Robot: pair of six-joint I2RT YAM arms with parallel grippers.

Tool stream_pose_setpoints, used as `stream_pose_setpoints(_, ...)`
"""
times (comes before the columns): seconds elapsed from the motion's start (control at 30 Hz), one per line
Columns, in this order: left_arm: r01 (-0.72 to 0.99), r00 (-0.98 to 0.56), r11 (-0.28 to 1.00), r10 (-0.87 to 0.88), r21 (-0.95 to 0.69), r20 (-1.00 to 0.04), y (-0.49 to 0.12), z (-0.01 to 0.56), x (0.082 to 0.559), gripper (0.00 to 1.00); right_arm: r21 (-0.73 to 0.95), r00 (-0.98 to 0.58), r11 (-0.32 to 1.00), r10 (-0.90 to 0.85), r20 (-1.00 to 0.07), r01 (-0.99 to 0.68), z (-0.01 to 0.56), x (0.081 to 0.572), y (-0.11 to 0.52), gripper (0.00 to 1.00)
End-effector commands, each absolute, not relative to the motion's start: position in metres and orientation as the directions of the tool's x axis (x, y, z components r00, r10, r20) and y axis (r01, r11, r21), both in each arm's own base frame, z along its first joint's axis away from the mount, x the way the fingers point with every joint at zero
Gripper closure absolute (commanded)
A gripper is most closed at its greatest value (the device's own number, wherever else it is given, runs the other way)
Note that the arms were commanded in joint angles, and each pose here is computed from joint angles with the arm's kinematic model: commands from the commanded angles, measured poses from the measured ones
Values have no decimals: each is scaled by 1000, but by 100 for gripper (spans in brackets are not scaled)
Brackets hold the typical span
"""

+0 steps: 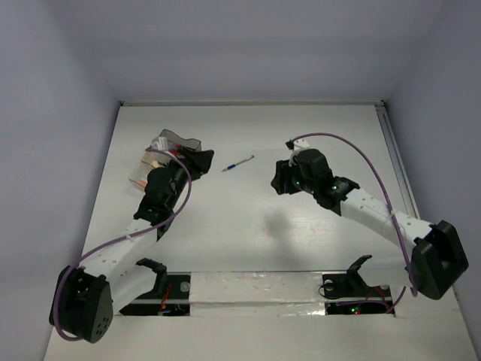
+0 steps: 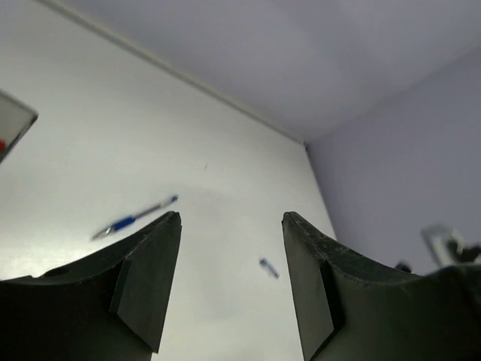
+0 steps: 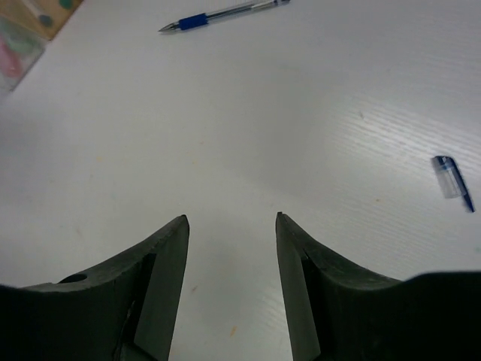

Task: Sort the stationery into containers
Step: Place the pen in the storage box, then pick up the pen from the center of the board.

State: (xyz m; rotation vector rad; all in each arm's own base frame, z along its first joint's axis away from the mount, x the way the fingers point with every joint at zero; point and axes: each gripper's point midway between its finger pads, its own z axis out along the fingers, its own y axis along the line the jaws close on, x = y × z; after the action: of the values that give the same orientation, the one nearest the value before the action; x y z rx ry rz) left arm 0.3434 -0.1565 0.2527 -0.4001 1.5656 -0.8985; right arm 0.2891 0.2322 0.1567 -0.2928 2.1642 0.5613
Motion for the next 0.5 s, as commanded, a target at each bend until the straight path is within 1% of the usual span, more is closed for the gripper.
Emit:
stream_pose_setpoints(0.0, 328, -220, 650, -653, -686, -724, -160, 250, 316, 46, 163, -575, 870, -157, -803, -465, 157, 305, 232, 44)
stream_pose_setpoints(0.03, 334, -223, 654, -645, -679, -731, -159, 248, 310, 43, 147, -532, 815, -218, -818, -560, 164, 306, 246, 43)
stream_pose_setpoints(0.1, 347, -230, 664, -624, -662, -747, -156, 240, 293, 41, 119, -486, 764, -274, -830, -635, 160, 314, 260, 40)
stream_pose_setpoints(0.13, 376, -204, 657, -629, -654, -750, -153, 250, 284, 39, 76, -419, 715, -317, -851, -695, 169, 319, 269, 39)
stream_pose_setpoints(0.2, 372, -217, 665, -616, -648, -757, -150, 237, 273, 37, 55, -394, 681, -353, -849, -730, 166, 329, 282, 34)
stream_pose_setpoints(0.23, 400, -195, 653, -625, -643, -756, -148, 245, 265, 35, 37, -358, 640, -380, -853, -768, 168, 333, 290, 32)
stream_pose_setpoints(0.27, 401, -197, 658, -618, -638, -761, -146, 238, 260, 34, 30, -349, 627, -394, -850, -779, 170, 345, 300, 30)
stream_pose_setpoints(0.37, 411, -173, 669, -610, -619, -773, -141, 236, 251, 34, 0, -332, 595, -448, -830, -804, 167, 363, 314, 27)
stream_pose_setpoints(0.47, 395, -165, 695, -590, -601, -790, -135, 224, 247, 33, -50, -360, 606, -534, -765, -794, 151, 386, 315, 26)
